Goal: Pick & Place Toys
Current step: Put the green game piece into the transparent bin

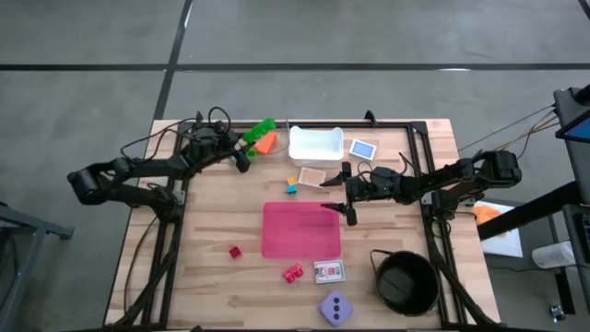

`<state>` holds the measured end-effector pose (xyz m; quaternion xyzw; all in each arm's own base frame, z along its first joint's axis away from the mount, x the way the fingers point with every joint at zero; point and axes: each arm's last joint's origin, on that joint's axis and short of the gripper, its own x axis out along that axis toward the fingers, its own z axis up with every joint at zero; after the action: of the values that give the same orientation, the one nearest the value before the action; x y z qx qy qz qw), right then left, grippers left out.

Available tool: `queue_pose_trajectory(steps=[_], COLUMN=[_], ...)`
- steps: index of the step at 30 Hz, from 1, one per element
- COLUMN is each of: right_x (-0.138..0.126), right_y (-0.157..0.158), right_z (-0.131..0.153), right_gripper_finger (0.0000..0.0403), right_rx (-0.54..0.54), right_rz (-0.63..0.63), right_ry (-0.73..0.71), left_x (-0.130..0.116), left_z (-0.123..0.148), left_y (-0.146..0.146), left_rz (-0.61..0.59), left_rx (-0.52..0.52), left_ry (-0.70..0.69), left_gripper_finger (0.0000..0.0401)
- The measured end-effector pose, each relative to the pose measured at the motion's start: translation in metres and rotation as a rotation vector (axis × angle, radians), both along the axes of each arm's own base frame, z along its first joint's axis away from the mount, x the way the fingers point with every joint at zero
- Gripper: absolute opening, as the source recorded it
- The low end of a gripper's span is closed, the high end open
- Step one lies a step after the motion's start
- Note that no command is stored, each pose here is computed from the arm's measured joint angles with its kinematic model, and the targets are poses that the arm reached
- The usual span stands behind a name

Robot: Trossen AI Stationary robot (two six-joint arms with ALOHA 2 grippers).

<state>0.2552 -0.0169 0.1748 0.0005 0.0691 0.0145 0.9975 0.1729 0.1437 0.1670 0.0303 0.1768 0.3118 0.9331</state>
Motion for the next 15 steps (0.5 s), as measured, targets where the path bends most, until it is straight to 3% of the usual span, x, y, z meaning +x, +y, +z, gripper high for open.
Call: queue_pose_trajectory(steps=[6, 15], right_x=[0.0, 0.0], right_y=[0.0, 0.0], right_z=[0.0, 0.0], right_gripper_finger=[0.0302, 0.0302], right_rx=[-0.001, -0.001], right_rz=[0.0, 0.0], right_ry=[0.0, 0.0], left_x=[0.007, 0.019], left_z=[-0.015, -0.026], left_y=[0.009, 0.019], left_rz=[0.079, 0.08], left_rx=[-0.007, -0.048], left_ry=[0.062, 0.111], left_gripper_finger=[0.0173, 0.0185])
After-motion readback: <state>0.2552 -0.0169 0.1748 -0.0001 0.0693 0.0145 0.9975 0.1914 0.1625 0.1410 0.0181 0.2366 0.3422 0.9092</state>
